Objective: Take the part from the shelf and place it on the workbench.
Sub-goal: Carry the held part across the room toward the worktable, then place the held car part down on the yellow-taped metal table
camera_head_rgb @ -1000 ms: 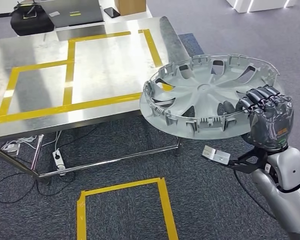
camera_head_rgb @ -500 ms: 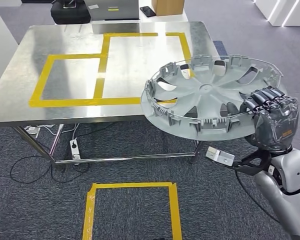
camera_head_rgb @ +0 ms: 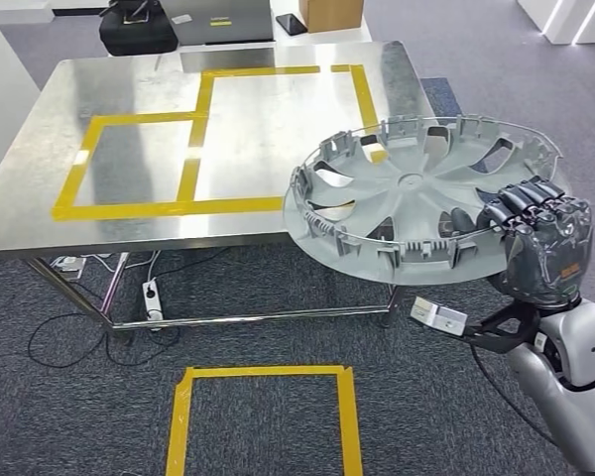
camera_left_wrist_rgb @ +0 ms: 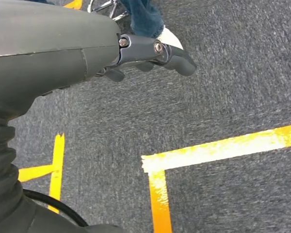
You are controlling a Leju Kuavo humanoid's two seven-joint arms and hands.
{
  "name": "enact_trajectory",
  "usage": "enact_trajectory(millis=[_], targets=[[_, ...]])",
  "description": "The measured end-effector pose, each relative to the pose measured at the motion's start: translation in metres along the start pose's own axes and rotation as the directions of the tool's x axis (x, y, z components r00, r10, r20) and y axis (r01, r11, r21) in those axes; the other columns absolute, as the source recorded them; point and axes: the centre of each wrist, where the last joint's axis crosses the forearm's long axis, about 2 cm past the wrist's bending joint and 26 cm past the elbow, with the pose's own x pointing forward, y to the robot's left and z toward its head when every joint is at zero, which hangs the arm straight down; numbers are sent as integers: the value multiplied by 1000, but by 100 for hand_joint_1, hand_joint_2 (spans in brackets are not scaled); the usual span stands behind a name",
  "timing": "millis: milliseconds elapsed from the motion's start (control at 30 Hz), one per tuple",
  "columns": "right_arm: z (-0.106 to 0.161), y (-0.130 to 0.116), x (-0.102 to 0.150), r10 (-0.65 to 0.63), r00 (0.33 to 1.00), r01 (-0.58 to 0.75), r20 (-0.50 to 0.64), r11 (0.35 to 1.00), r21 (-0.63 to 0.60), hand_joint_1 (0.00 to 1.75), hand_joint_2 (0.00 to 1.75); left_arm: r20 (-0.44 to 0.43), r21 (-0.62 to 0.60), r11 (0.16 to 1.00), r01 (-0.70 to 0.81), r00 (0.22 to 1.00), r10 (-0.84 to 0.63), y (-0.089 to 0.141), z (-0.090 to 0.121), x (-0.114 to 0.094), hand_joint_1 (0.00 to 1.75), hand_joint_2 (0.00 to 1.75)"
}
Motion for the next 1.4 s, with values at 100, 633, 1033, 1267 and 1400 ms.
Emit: enact_trajectory(millis=[100,633,1033,1267,1400], targets=[[1,0,0,0,1000,0,0,1000,0,175,175,2,2,1000,0,1000,0,1,-1,0,0,175],[4,-2,-1,-5,1000,5,8,1000,3,175,175,8,-9,1000,-3,1000,3,2,-1,-2,0,175],[7,-3,-1,-5,1000,5,10,1000,4,175,175,8,-4,1000,3,1000,-3,3,0,-6,0,175],[6,-3,1,-6,1000,6,21,1000,2,175,175,-6,7,1000,14,1000,-14,3,0,-7,0,175],[6,0,3,-7,999,6,34,1000,21,175,175,4,13,1000,15,1000,-15,4,-2,-2,0,175]])
